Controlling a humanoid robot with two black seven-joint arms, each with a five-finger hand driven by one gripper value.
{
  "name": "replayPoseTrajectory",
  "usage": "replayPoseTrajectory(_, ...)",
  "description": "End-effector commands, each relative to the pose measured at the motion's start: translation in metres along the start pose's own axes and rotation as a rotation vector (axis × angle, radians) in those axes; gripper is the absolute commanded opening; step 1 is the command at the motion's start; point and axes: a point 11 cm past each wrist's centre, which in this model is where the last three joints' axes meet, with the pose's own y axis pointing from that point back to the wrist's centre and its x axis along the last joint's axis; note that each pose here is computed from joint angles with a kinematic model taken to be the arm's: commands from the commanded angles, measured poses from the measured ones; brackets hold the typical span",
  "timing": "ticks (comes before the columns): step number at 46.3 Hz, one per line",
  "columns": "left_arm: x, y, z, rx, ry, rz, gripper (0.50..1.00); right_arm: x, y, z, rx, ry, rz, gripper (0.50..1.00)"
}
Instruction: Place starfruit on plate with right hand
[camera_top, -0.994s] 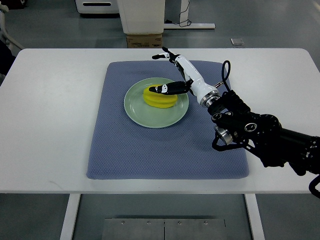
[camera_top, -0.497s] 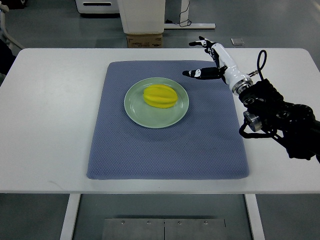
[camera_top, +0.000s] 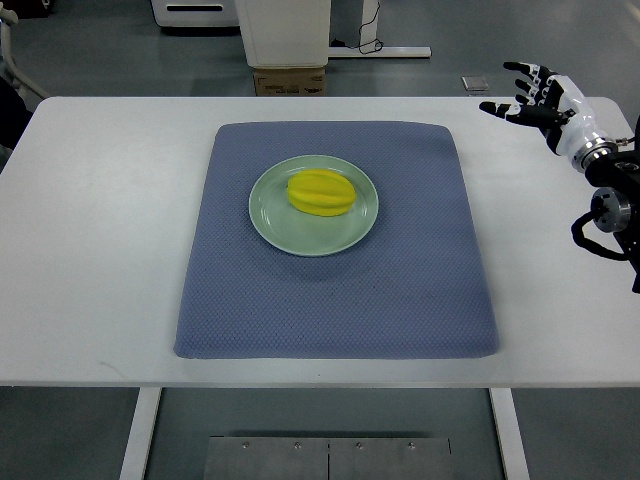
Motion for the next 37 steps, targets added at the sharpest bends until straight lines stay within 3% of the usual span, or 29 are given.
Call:
replayPoseTrajectory(1, 0.000, 0.000, 0.000, 0.000, 0.000, 0.000, 1.000, 0.005, 0.001, 0.002, -0.012, -0.022, 0.009, 1.000)
replayPoseTrajectory(17, 0.000, 0.000, 0.000, 0.000, 0.000, 0.000, 1.000, 0.013, 0.005, 0.014, -0.052, -0.191, 0.073, 1.000)
replayPoseTrajectory(37, 0.000, 0.000, 0.000, 0.000, 0.000, 0.000, 1.000, 0.009, 0.019, 0.059, -0.141, -0.414, 0.135, 1.000)
